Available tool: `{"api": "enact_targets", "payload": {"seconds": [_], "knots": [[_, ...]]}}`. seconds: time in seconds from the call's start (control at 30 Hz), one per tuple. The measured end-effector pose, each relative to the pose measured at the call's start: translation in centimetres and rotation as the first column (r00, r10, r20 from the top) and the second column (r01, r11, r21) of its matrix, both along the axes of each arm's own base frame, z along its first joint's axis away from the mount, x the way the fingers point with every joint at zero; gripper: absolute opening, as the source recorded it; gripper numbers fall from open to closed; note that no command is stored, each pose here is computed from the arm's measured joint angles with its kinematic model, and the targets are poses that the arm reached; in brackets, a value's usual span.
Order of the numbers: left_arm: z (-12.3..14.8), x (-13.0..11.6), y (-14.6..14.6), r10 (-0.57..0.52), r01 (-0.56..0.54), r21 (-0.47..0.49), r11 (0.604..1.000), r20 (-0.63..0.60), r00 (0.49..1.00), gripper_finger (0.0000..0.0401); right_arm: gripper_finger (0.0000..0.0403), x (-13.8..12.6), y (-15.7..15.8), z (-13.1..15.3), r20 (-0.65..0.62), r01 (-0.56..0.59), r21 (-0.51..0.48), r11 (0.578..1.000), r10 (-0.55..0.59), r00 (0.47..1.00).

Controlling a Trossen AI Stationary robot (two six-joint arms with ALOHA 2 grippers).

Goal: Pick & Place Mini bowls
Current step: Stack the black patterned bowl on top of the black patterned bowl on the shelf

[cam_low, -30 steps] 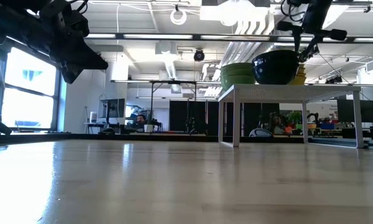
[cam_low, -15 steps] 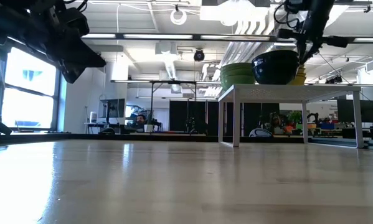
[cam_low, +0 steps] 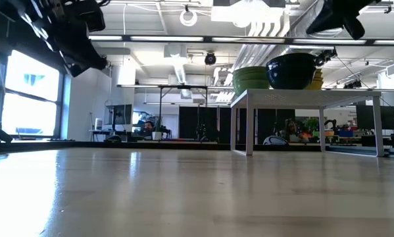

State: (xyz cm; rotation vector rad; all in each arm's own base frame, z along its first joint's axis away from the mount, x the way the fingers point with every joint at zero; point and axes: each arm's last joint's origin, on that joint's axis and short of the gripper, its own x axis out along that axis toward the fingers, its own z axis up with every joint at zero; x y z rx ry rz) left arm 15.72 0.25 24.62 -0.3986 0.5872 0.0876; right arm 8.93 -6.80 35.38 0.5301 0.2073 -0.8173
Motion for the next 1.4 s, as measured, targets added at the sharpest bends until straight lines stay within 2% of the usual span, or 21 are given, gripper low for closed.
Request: {"api": "enact_targets", "payload": {"seconds": [0.13,0.23,0.37,0.47,0.6,0.77,0.9,1.0,1.2,1.3,1.4], "knots": [[0.8,1.6,-1.1,-0.086,0.087,0.007,0.996,-0.102,0.991,0.0000,0.0000,0.1,1.7,0.2,0.080,-0.128,-0.124,0.984,0.138,0.987],[1.3,2.7,-2.6,-0.178,0.179,-0.014,0.984,-0.175,0.968,0.0000,0.0000,0.4,2.4,0.4,0.069,-0.181,-0.164,0.970,0.194,0.979],[0.9,4.1,-5.1,-0.329,0.304,-0.130,0.944,-0.279,0.902,0.0004,0.0000,0.9,3.1,0.4,0.028,-0.230,-0.200,0.952,0.240,0.970],[0.3,4.8,-7.1,-0.389,0.334,-0.208,0.919,-0.353,0.851,0.0015,0.0000,1.1,3.5,0.4,0.003,-0.268,-0.222,0.938,0.275,0.961],[-0.9,5.5,-10.1,-0.435,0.355,-0.255,0.899,-0.437,0.788,0.0045,0.0000,1.1,3.8,0.4,-0.010,-0.297,-0.235,0.926,0.304,0.953],[-2.6,5.9,-13.4,-0.477,0.389,-0.276,0.879,-0.518,0.711,0.0106,0.0000,1.1,3.9,0.4,-0.021,-0.313,-0.243,0.918,0.318,0.948],[-3.8,6.1,-15.6,-0.517,0.420,-0.302,0.856,-0.549,0.657,0.0148,0.0000,1.1,3.9,0.3,-0.019,-0.334,-0.240,0.911,0.340,0.940],[-4.5,6.1,-16.9,-0.549,0.454,-0.312,0.835,-0.541,0.638,0.0162,0.0000,1.1,4.0,0.3,-0.019,-0.343,-0.238,0.909,0.348,0.937],[-6.2,6.2,-17.9,-0.524,0.423,-0.315,0.850,-0.595,0.609,0.0146,0.0000,1.2,4.0,0.3,-0.023,-0.350,-0.241,0.905,0.355,0.935],[-6.6,6.3,-17.9,-0.516,0.414,-0.315,0.854,-0.610,0.601,0.0119,0.0000,1.1,4.0,0.3,-0.022,-0.349,-0.241,0.906,0.355,0.935],[-6.6,6.4,-18.0,-0.517,0.416,-0.313,0.854,-0.606,0.605,0.0073,0.0000,1.1,4.0,0.4,-0.016,-0.347,-0.236,0.908,0.353,0.935]]}}
